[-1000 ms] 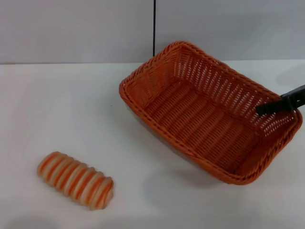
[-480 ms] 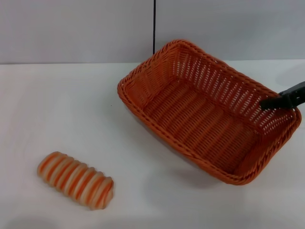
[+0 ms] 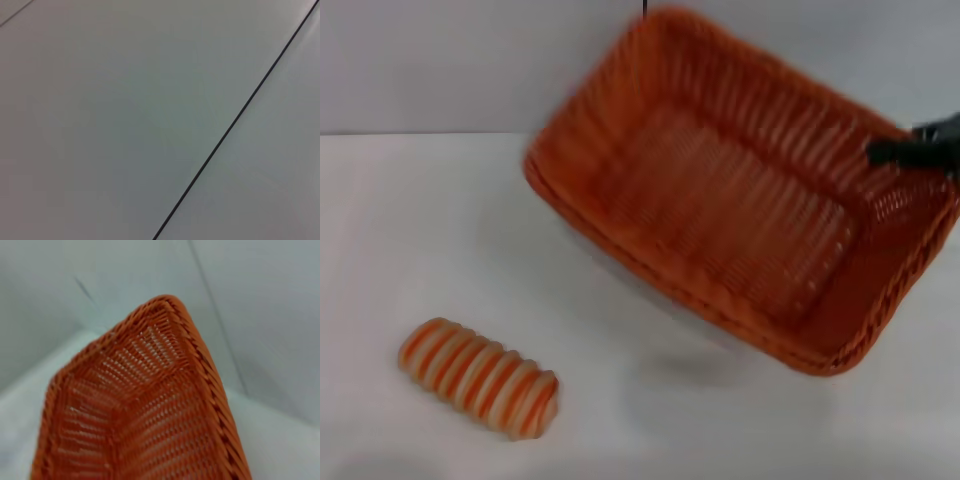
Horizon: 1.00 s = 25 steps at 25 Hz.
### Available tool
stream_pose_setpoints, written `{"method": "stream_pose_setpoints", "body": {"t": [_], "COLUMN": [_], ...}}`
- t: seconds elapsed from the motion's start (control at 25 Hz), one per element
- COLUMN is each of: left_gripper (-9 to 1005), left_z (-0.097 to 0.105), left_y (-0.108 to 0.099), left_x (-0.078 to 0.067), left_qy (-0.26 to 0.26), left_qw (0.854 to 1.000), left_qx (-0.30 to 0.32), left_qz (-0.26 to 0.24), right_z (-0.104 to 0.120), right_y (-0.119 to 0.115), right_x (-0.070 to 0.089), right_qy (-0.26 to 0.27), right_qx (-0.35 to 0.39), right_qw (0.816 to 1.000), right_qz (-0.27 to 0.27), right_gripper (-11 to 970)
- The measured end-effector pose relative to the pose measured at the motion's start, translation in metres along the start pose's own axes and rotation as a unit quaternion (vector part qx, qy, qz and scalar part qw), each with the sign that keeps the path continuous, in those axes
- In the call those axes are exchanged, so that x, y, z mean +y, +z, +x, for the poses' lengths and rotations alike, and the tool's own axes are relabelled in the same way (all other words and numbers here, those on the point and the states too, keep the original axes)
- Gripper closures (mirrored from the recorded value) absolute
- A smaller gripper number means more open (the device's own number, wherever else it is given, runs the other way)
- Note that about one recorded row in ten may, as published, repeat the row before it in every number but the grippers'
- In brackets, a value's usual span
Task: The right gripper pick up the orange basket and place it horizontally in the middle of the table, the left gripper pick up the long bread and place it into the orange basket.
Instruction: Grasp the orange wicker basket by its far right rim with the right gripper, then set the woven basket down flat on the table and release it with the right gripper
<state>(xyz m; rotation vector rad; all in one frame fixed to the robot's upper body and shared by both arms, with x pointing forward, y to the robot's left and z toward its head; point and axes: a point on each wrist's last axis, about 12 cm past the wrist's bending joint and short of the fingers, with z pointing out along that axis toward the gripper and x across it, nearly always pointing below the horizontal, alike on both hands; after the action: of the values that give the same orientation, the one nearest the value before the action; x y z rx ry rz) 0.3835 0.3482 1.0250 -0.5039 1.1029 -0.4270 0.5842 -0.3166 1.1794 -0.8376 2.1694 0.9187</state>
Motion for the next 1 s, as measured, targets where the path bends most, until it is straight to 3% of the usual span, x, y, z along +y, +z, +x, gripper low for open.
{"method": "stream_pose_setpoints", "body": {"t": [0.04,0.28,0.6,0.76,1.0], "left_gripper": [213,215,216,217,219], "left_z": [0.000,0.001,0.001,0.002,0.007], "left_y": [0.001,0.004,0.009,0.010,0.011], "left_x": [0.000,-0.001,-0.002,-0.004,-0.009], "left_qy": [-0.001,-0.006,-0.013,-0.016,-0.019], "left_qw": [1.000,1.000,1.000,1.000,0.999], "left_qx": [0.000,-0.001,-0.005,-0.004,0.013], "left_qz": [0.001,0.005,0.014,0.017,0.034], "right_z": [-0.006,-0.016,-0.035,-0.045,-0.047], "right_y": [-0.014,-0.039,-0.061,-0.051,-0.029], "right_x": [0.007,0.016,0.023,0.032,0.035], "right_qy": [-0.017,-0.049,-0.128,-0.194,-0.243], "right_qx": [-0.032,-0.061,0.017,0.088,0.151], "right_qw": [0.999,0.996,0.992,0.977,0.957], "right_qz": [-0.018,-0.037,-0.016,-0.026,-0.044], "right_gripper": [809,794,773,763,748]}}
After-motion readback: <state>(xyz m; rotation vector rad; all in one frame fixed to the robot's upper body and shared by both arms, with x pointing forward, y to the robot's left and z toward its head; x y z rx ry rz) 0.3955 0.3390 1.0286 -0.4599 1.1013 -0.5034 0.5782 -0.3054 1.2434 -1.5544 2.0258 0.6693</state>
